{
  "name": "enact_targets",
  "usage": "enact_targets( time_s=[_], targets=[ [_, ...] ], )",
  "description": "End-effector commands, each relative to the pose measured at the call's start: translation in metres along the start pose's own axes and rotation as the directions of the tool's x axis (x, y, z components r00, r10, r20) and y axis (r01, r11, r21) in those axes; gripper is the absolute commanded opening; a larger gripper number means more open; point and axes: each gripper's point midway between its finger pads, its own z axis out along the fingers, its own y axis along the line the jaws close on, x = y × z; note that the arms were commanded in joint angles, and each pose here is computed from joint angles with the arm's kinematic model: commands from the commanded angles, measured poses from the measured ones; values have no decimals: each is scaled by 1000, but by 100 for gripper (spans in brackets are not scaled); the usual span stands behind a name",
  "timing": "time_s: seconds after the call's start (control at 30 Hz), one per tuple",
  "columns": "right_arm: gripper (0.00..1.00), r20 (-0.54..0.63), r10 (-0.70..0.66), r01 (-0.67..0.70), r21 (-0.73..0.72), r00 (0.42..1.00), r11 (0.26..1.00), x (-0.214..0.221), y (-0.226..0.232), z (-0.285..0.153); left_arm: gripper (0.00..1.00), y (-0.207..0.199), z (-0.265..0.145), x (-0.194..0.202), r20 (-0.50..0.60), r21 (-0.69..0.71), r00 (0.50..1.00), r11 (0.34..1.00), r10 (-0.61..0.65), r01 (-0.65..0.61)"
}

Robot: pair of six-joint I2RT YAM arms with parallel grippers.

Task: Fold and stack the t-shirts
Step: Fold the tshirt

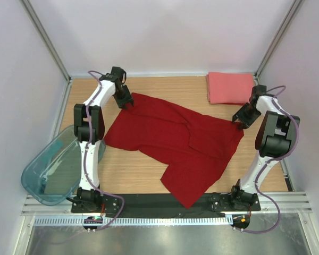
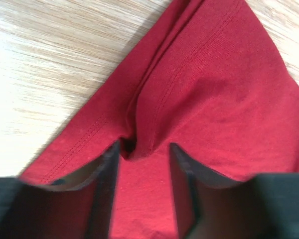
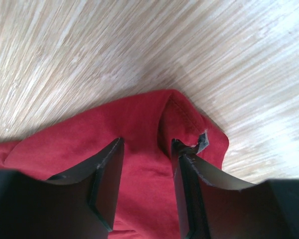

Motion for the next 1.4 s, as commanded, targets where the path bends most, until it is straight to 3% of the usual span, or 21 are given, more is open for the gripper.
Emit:
enact_targets(
  time_s=[0.0, 0.03, 0.07, 0.27, 0.43, 0.57, 0.8, 1.0, 1.1, 1.23, 1.37],
  targets=[
    [48, 37, 10, -9, -38, 999, 999, -16, 11, -2, 41, -13, -5, -9, 19, 48, 1000, 999, 16, -17],
    [46, 35, 15, -14, -34, 999, 999, -15, 10, -1, 37, -13, -6, -14, 39, 48, 999, 998, 29, -31],
    [42, 34, 17, -16, -32, 999, 999, -15, 9, 1, 27, -14, -5, -17, 51, 49, 998, 998, 37, -40],
    [1, 36, 17, -16, -23, 999, 1000, -15, 7, 5, 0, -34, -18, -43, 160, 123, 982, 985, 98, -119],
    [1, 47, 25, -25, -3, 999, 1000, -18, 3, 5, 0, -47, -51, -63, 257, 149, 961, 978, 105, -146],
    [1, 51, 27, -27, 9, 998, 1000, -17, 0, 6, 0, -26, -60, -70, 326, 57, 941, 992, 89, -113],
    [1, 52, 28, -31, 44, 998, 999, -17, -8, 10, 0, 27, -24, -60, 242, -43, 970, 999, 28, -18],
    [1, 35, 32, -33, 31, 999, 999, -14, -6, 16, 0, 39, -4, -58, 198, -32, 980, 999, 2, 4],
    [1, 25, 33, -33, 29, 999, 999, -12, -6, 18, 6, 30, 5, -52, 163, 17, 987, 1000, 0, -3],
    [1, 23, 18, -18, 36, 1000, 999, -12, -7, 18, 30, 30, -2, -52, 164, 13, 986, 1000, 0, -2],
    [1, 19, 3, -3, 36, 1000, 999, -13, -7, 14, 45, 33, -23, -56, 201, -13, 980, 1000, -15, 18]
  ],
)
